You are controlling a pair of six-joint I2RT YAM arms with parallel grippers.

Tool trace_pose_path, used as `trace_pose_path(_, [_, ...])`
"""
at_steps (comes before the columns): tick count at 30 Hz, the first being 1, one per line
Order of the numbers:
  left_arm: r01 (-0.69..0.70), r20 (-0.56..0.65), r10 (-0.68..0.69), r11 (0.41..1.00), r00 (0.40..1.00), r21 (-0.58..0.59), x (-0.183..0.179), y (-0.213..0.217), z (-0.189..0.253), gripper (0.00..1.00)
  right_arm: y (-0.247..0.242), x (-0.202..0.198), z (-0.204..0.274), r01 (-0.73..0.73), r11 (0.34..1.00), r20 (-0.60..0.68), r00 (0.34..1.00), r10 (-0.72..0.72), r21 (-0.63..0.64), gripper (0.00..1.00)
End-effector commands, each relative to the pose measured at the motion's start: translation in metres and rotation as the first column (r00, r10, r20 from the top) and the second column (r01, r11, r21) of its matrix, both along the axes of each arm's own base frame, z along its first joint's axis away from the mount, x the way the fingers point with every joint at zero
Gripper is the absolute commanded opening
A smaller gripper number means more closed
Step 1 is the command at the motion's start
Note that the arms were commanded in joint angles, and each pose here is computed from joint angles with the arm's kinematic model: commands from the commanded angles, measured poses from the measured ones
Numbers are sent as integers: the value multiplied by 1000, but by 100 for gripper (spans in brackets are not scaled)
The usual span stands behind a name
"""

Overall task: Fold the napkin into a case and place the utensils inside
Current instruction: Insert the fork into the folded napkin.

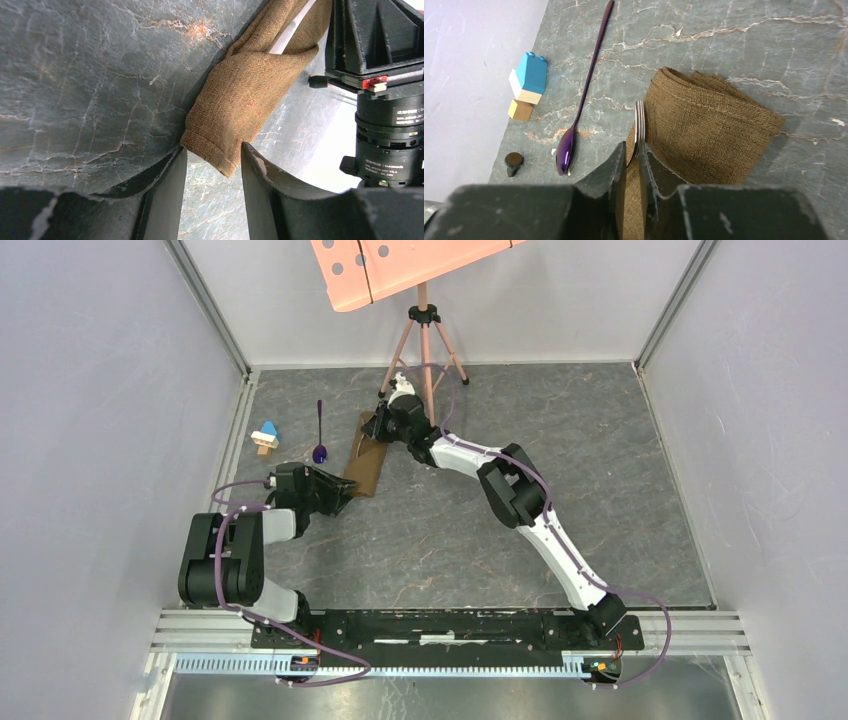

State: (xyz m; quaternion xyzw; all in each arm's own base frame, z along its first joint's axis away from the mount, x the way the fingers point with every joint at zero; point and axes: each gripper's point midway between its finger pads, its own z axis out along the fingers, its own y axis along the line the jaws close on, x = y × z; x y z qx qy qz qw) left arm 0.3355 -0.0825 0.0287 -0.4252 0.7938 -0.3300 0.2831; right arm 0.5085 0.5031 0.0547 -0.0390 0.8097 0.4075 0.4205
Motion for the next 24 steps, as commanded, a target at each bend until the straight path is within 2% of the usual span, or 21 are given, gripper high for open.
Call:
trace_pose_path(1, [-5, -14, 5, 1000, 1000, 15, -4, 2, -7, 51, 16, -1, 3, -44, 999, 66, 997, 43, 16, 18])
trace_pose_path(6, [2, -11, -2, 1000, 1000, 17, -3, 1, -6, 51, 12, 1, 3, -32, 999, 77, 997, 32, -5, 18])
trace_pose_path(9, [5, -4, -5, 1000, 1000, 20, -3, 1, -4, 52, 11, 1, 9, -34, 999, 89, 995, 34, -6, 25])
trace_pose_path(17, [35, 35, -37, 998, 999, 43, -6, 1, 12, 58, 6, -2, 38, -39, 999, 117, 992, 42, -22, 34])
trace_pose_path(19, [59, 49, -63, 995, 997, 74, -9, 1, 21, 61, 3, -3, 52, -47, 998, 134, 990, 52, -41, 38])
trace_pose_path(24, [71, 139, -98, 979, 985, 189, -24, 11, 54, 75, -9, -8, 93, -51, 994, 185, 980, 69, -101, 52])
